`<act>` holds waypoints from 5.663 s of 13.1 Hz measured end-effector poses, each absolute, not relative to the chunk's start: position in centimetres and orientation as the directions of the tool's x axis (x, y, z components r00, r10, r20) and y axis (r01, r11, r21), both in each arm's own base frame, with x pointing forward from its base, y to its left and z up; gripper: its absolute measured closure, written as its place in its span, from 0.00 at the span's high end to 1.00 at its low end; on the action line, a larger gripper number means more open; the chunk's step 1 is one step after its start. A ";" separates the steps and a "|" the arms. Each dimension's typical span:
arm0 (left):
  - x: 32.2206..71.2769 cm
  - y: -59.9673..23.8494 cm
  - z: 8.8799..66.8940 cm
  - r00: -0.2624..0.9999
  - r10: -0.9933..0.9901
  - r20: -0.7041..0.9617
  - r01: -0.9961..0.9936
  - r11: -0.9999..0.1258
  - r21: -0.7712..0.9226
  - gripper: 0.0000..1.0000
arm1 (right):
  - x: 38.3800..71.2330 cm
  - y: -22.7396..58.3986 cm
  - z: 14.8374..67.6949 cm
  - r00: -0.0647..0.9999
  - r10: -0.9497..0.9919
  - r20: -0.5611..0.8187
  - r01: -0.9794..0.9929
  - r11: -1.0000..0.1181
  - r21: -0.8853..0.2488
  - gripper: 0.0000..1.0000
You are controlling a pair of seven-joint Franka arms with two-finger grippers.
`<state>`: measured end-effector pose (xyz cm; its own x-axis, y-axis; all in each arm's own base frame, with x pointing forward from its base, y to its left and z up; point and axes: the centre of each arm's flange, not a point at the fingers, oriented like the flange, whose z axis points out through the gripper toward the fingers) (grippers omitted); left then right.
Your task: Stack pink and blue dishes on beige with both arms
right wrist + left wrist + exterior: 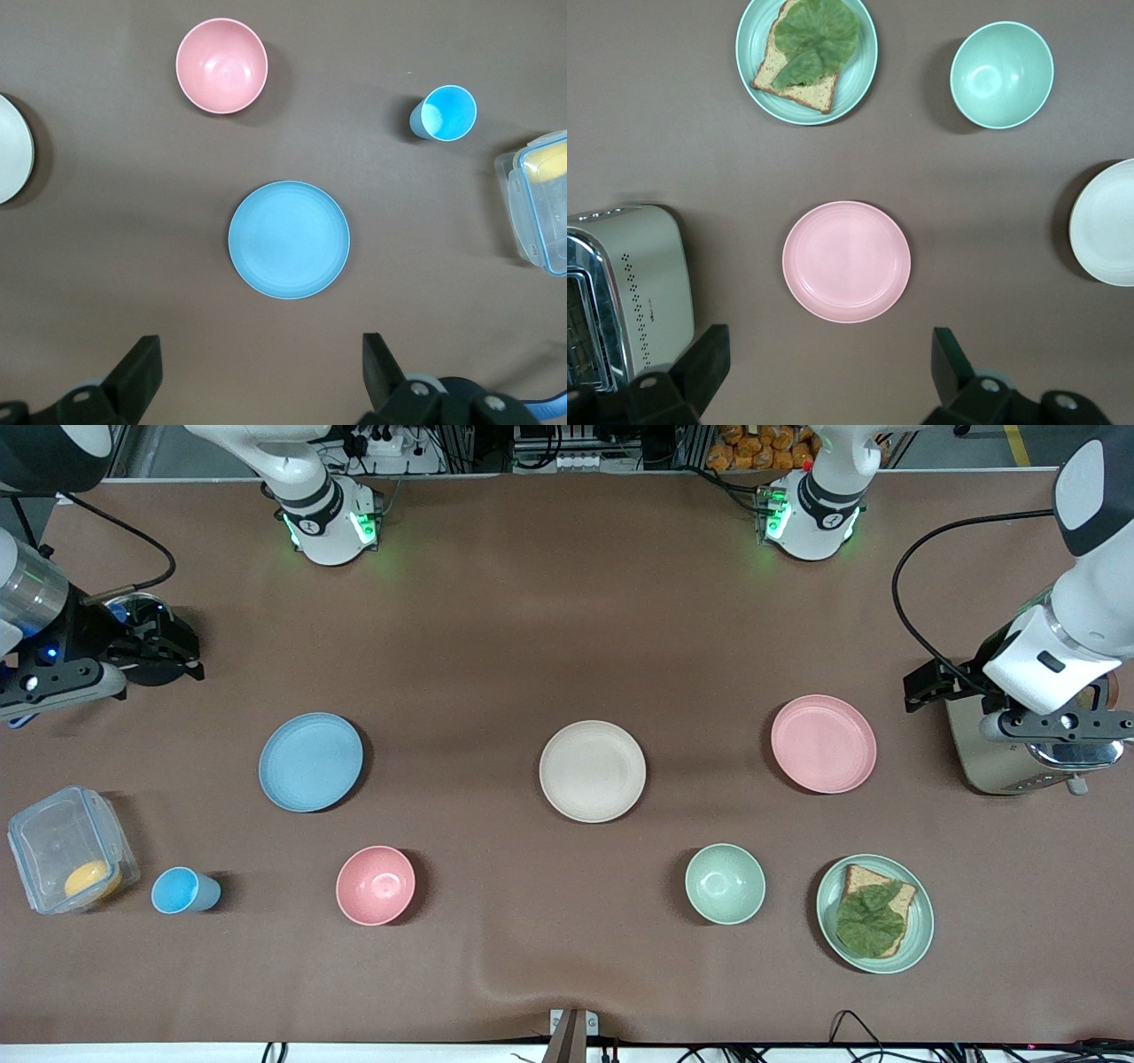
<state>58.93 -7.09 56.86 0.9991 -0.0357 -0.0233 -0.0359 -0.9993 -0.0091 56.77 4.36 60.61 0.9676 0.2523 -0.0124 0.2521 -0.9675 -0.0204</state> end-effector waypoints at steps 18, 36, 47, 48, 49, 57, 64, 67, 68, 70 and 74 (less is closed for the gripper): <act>58.9 -6.4 56.7 0.999 -0.024 -0.033 -0.024 -1.000 -0.010 1.00 | 56.8 4.4 60.6 0.967 0.253 -0.012 0.253 -0.967 -0.020 1.00; 54.8 5.5 27.2 0.989 0.138 -0.051 0.139 -0.990 0.026 1.00 | 57.8 3.2 54.5 0.959 0.231 -0.166 0.226 -0.973 -0.047 1.00; 53.9 6.3 19.3 0.982 0.145 -0.118 0.153 -0.986 0.059 0.87 | 58.4 -2.5 32.3 0.978 0.121 -0.171 0.112 -0.992 -0.062 1.00; 53.9 6.3 19.3 0.982 0.146 -0.120 0.154 -0.986 0.060 0.74 | 58.6 -3.3 30.5 0.978 0.106 -0.182 0.095 -0.993 -0.069 1.00; 53.9 6.4 19.2 0.982 0.147 -0.120 0.155 -0.986 0.060 0.62 | 58.6 -4.1 28.6 0.977 0.089 -0.194 0.076 -0.994 -0.076 1.00; 54.2 6.4 19.5 0.982 0.150 -0.112 0.157 -0.986 0.060 0.06 | 58.1 -7.6 19.6 0.971 0.004 -0.239 -0.034 -0.987 -0.157 0.72; 56.8 -1.4 22.6 0.992 0.116 -0.055 0.123 -0.984 0.127 0.04 | 57.9 -8.2 18.0 0.970 0.031 -0.240 -0.011 -0.985 -0.171 0.24; 57.1 -7.9 24.2 0.994 0.097 -0.042 0.103 -0.981 0.167 0.04 | 58.3 -8.4 18.5 0.971 0.073 -0.227 0.031 -0.982 -0.184 0.03; 57.1 -9.8 24.8 0.995 0.089 -0.036 0.094 -0.979 0.180 0.04 | 58.5 -8.4 18.7 0.971 0.078 -0.227 0.035 -0.982 -0.186 0.03; 57.1 -13.0 26.0 0.997 0.075 -0.024 0.079 -0.976 0.204 0.04 | 59.0 -8.4 19.6 0.964 0.088 -0.250 0.038 -0.979 -0.198 0.03; 56.1 -20.8 28.8 0.997 0.075 -0.015 0.076 -0.964 0.254 0.04 | 61.5 -8.4 24.6 0.946 0.121 -0.302 0.051 -0.972 -0.229 0.03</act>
<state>56.10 -20.83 28.78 0.9971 0.0751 -0.0146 0.0764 -0.9642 0.2541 61.46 -8.41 24.58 0.9456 0.1206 -0.3021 0.0507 -0.9720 -0.2293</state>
